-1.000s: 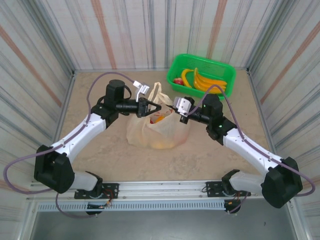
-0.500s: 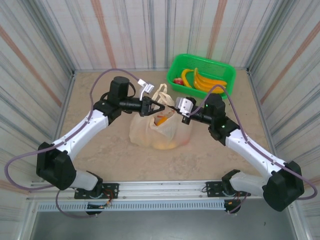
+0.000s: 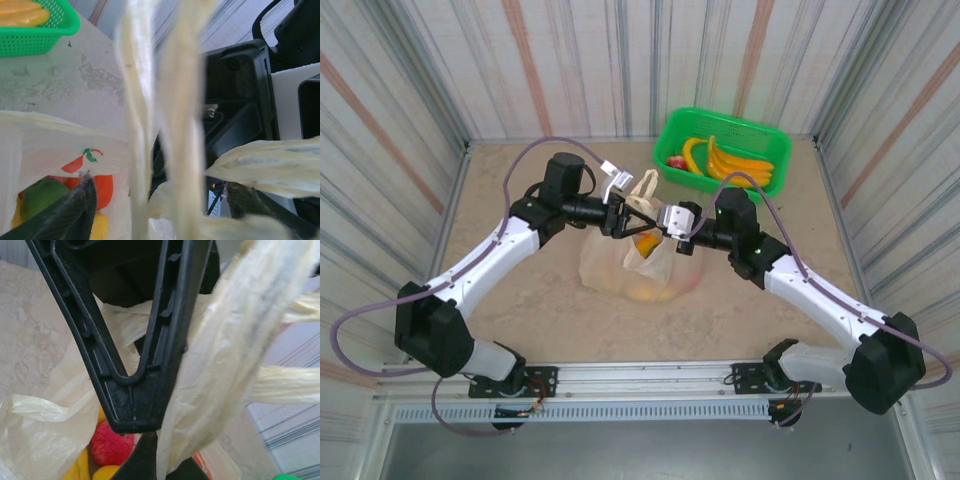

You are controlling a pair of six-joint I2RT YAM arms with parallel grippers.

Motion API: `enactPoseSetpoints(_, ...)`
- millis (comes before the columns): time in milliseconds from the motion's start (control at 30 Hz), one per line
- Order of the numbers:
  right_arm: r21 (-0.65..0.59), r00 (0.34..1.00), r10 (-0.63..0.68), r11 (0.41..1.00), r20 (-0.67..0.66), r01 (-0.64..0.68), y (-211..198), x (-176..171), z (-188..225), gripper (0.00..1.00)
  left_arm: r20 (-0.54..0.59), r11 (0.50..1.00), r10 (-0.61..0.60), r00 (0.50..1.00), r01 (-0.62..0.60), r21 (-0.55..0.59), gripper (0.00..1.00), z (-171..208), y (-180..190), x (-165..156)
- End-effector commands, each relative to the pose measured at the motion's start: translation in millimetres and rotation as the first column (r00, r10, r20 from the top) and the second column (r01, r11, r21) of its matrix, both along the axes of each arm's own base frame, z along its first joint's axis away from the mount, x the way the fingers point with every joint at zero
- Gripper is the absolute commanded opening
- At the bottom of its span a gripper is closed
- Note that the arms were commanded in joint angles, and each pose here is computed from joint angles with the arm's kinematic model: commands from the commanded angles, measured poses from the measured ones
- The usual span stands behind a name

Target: Place the fake fruits into the plastic bag and tie a complex knot

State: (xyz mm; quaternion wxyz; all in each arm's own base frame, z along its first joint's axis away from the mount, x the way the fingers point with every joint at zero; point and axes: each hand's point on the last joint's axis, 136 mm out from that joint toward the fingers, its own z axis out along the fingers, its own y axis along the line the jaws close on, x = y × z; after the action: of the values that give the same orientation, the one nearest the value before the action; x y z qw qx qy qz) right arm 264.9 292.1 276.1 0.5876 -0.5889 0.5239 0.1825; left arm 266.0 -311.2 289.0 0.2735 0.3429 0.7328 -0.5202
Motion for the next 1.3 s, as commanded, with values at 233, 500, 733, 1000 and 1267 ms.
enactPoseSetpoints(233, -0.039, 0.996, -0.081, 0.996, 0.042, 0.082, 0.6, 14.9, 0.6, 0.0, 0.073, 1.0, -0.028, 0.997, 0.029, -0.012, 0.74, 15.1, -0.8, -13.0)
enactPoseSetpoints(500, -0.06, 0.997, -0.054, 0.997, 0.06, 0.057, 15.6, 8.0, -3.7, 0.0, 0.071, 0.999, 0.041, 0.997, -0.042, 0.003, 0.73, 12.8, -5.8, 1.2)
enactPoseSetpoints(733, -0.066, 0.995, -0.07, 0.995, 0.068, 0.075, 17.2, 10.0, -2.9, 0.0, 0.095, 0.999, 0.037, 0.995, -0.038, 0.008, 0.48, 8.0, -10.3, -1.2)
enactPoseSetpoints(1000, -0.036, 0.995, -0.096, 0.995, 0.024, 0.097, 8.5, 6.9, 4.9, 0.16, 0.216, 0.999, 0.019, 0.976, -0.01, -0.041, 0.0, 20.2, -5.6, -10.9)
enactPoseSetpoints(1267, 0.292, 0.981, 0.003, 0.955, -0.196, 0.055, -27.3, -27.9, 82.4, 0.57, 0.342, 0.998, 0.043, 0.939, -0.027, -0.051, 0.0, 20.5, -0.8, -11.4)
